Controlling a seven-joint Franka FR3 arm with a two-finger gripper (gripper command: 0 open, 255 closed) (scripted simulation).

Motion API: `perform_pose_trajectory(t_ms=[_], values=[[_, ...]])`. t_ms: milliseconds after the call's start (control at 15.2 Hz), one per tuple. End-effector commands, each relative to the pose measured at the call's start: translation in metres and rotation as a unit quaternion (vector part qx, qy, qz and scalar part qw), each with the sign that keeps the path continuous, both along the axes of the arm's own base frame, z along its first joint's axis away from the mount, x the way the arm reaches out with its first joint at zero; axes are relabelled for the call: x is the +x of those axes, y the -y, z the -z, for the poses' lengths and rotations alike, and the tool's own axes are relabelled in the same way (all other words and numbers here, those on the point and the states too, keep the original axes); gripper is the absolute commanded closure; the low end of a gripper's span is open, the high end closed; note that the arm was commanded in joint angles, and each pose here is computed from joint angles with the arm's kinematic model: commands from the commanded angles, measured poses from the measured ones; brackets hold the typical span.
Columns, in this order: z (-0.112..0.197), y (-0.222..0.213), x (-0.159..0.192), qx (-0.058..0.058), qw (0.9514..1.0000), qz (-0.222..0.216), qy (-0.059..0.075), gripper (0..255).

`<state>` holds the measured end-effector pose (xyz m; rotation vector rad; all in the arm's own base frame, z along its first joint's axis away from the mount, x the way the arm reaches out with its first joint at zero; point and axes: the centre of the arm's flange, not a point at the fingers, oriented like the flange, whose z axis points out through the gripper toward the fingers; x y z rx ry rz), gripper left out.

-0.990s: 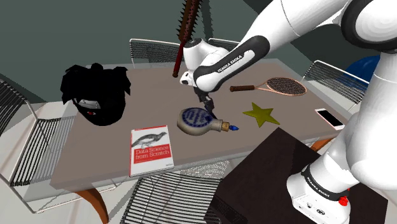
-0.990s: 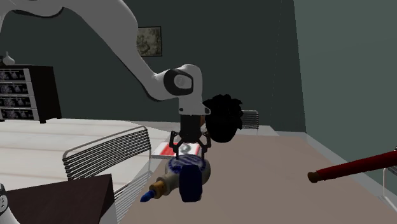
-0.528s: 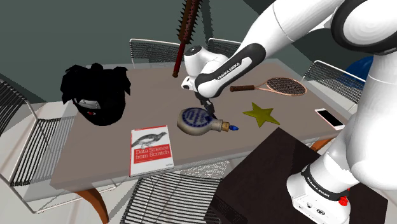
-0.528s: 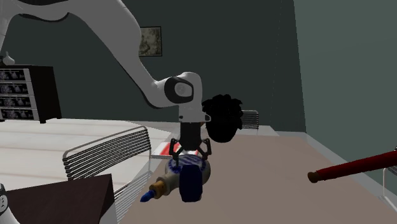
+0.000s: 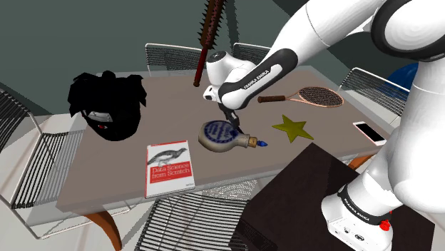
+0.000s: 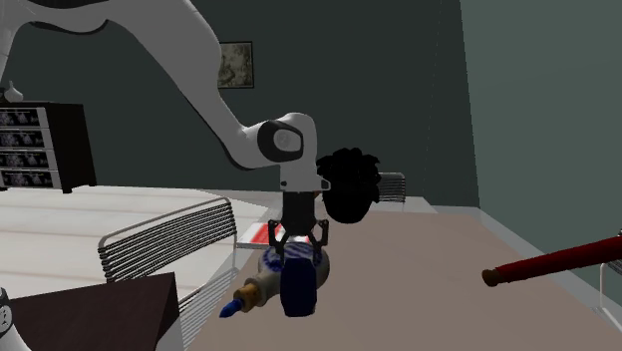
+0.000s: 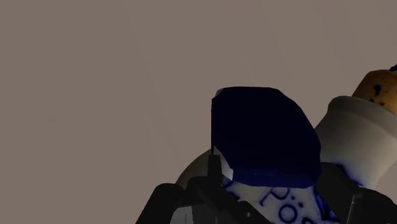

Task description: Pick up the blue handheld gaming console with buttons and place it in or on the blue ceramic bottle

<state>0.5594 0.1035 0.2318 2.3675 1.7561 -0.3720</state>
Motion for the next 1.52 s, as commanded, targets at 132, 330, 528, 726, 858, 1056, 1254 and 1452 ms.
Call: perform_pose_trajectory(t_ms=[132,330,528,726,858,1056,1254,1452], values=[[0.001,0.001,0.0,0.0,1.0,0.0,-0.001,255],[0.0,0.001,0.0,0.0,1.0,0.0,-0.001,255],[-0.009,0.001,0.0,0.0,1.0,0.0,-0.001,255],[-0.025,0.001,0.0,0.0,1.0,0.0,-0.001,255],[-0.036,0.001,0.0,0.0,1.0,0.0,-0.001,255],[-0.052,0.001,0.0,0.0,1.0,0.0,-0.001,255],[-0.068,0.001,0.0,0.0,1.0,0.0,-0.001,255],[-0.083,0.001,0.0,0.0,1.0,0.0,-0.001,255]])
